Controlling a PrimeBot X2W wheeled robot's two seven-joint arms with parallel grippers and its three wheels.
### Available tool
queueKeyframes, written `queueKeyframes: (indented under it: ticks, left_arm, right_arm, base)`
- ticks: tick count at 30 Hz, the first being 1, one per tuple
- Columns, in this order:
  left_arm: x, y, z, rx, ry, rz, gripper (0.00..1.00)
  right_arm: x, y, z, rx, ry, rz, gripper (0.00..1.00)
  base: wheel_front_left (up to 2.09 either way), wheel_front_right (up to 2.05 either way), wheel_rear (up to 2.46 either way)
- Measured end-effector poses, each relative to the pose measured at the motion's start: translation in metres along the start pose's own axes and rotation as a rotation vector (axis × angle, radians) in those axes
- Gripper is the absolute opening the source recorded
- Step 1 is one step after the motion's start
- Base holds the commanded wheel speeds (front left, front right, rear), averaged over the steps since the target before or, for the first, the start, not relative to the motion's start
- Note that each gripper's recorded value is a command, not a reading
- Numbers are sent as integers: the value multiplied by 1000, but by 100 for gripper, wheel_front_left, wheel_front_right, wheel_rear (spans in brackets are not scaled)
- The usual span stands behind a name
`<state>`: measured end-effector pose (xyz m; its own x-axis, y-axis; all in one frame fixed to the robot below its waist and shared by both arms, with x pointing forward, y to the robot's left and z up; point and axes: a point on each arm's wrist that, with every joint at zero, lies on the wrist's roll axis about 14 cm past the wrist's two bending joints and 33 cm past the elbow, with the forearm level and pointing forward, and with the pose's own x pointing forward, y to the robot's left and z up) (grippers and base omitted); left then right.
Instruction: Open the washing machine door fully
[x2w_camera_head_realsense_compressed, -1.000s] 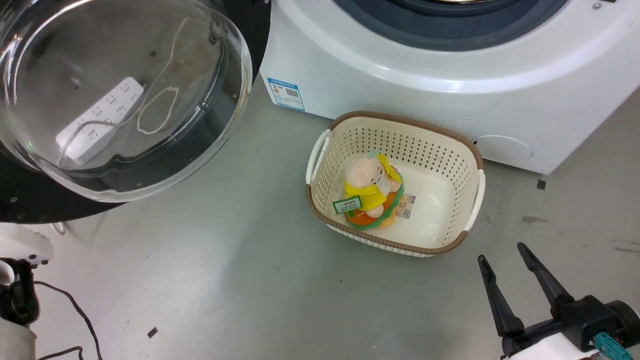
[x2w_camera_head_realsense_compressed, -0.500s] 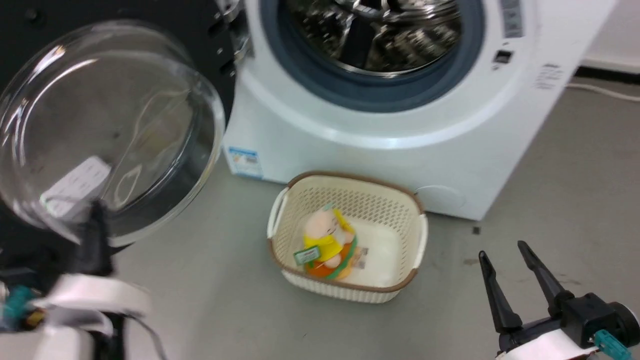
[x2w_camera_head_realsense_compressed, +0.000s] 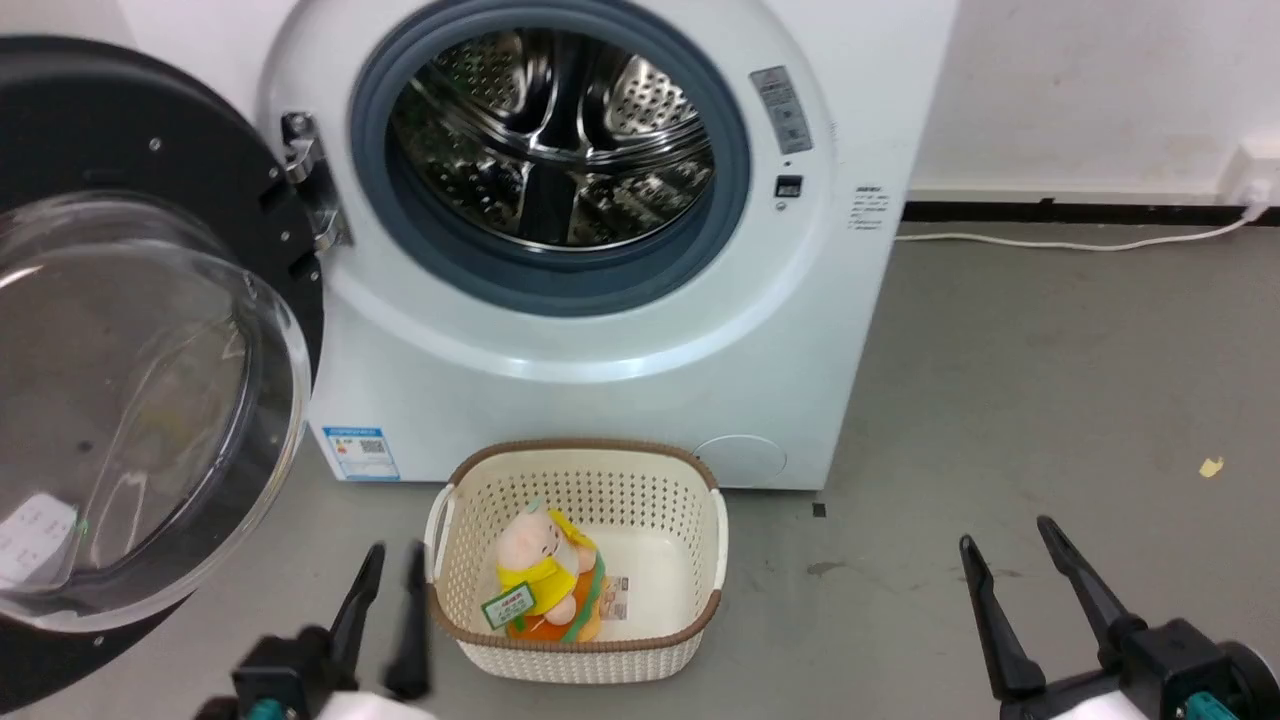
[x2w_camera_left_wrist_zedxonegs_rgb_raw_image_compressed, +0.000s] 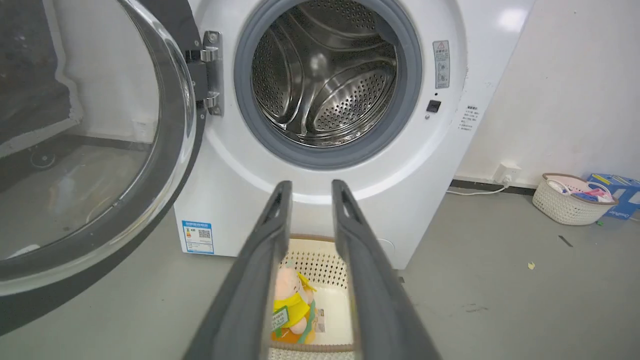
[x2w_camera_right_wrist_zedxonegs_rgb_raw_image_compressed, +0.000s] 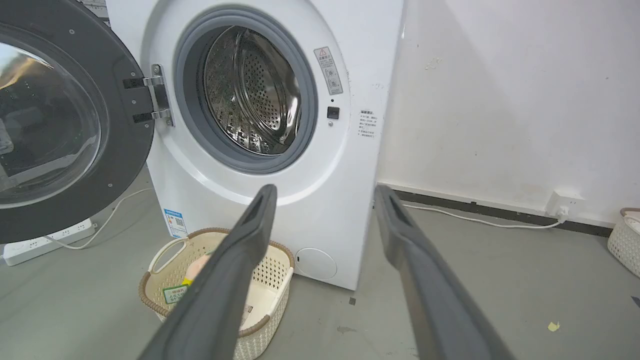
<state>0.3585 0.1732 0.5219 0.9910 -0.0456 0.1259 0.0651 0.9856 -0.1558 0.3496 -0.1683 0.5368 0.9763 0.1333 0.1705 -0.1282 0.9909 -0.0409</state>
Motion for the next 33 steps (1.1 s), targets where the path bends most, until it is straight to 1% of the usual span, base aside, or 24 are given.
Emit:
queueKeyframes:
  ticks: [4,10,21,33]
  left_arm:
    - [-11,-11,-18,22,57,-30,100]
    - [-20,-25,-27,45,83,-62,100]
    - [-23,-26,-24,62,72,-60,100]
    - [-24,-21,-24,74,71,-43,100]
  right_arm:
    - [-11,-5,-2,5,8,-27,100]
    - [-21,-12,-4,18,17,-64,100]
    - [-25,-16,-13,35,44,-86,100]
    - [-21,-10,-15,55,49,-69,100]
  base:
    - [0,0,0]
    - [0,0,0]
    - [0,0,0]
    - [0,0,0]
